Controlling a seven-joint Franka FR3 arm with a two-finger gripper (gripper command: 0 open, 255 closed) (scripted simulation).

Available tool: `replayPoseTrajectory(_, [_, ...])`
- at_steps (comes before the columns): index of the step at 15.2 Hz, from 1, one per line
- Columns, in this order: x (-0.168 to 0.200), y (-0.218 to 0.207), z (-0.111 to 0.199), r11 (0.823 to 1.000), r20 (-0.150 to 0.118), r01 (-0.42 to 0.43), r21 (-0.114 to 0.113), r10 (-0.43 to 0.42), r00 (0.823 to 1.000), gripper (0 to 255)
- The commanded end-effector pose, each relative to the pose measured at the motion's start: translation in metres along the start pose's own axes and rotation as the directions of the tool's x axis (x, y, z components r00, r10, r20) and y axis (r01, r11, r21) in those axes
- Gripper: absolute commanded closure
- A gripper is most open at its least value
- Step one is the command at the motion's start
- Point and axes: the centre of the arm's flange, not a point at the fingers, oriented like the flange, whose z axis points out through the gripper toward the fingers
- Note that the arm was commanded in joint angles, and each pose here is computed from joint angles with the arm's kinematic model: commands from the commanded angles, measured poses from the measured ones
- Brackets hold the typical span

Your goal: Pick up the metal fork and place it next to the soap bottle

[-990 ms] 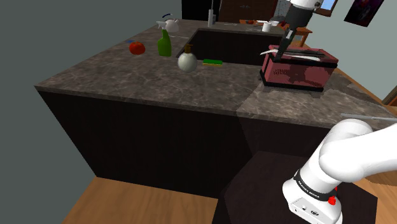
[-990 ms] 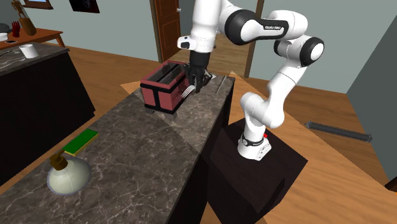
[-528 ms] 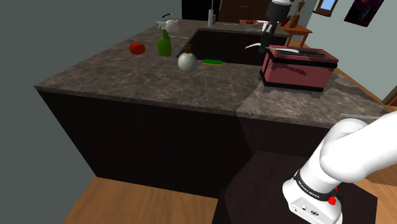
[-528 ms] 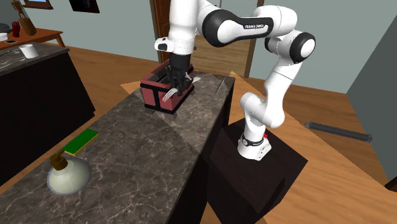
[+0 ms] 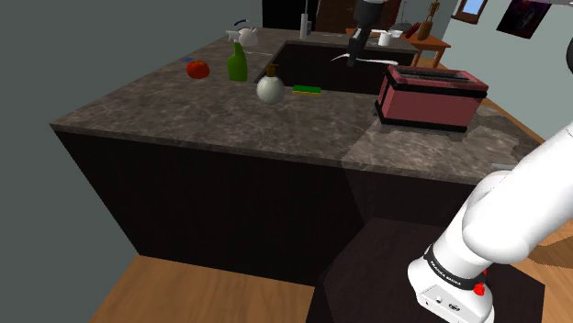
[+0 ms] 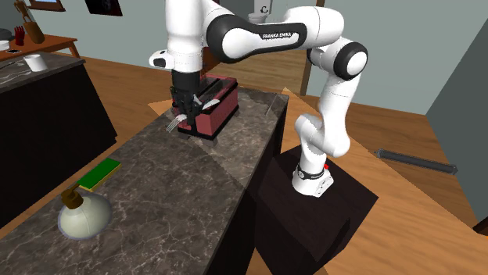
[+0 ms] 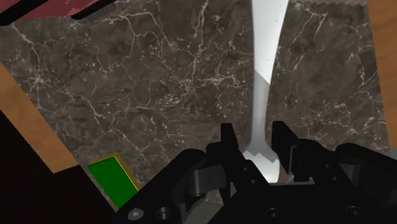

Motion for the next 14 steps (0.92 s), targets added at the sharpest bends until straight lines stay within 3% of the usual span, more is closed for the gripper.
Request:
replayPoseTrajectory(1, [0.029, 0.01, 0.005, 1.0, -0.001, 0.0, -0.001, 0.0, 1.0, 255])
replayPoseTrajectory(11, [0.153, 0.064, 0.024, 1.0, -0.001, 0.0, -0.001, 0.0, 1.0, 255])
replayPoseTrajectory(14, [0.151, 0.063, 0.04, 1.0, -0.001, 0.0, -0.001, 0.0, 1.0, 255])
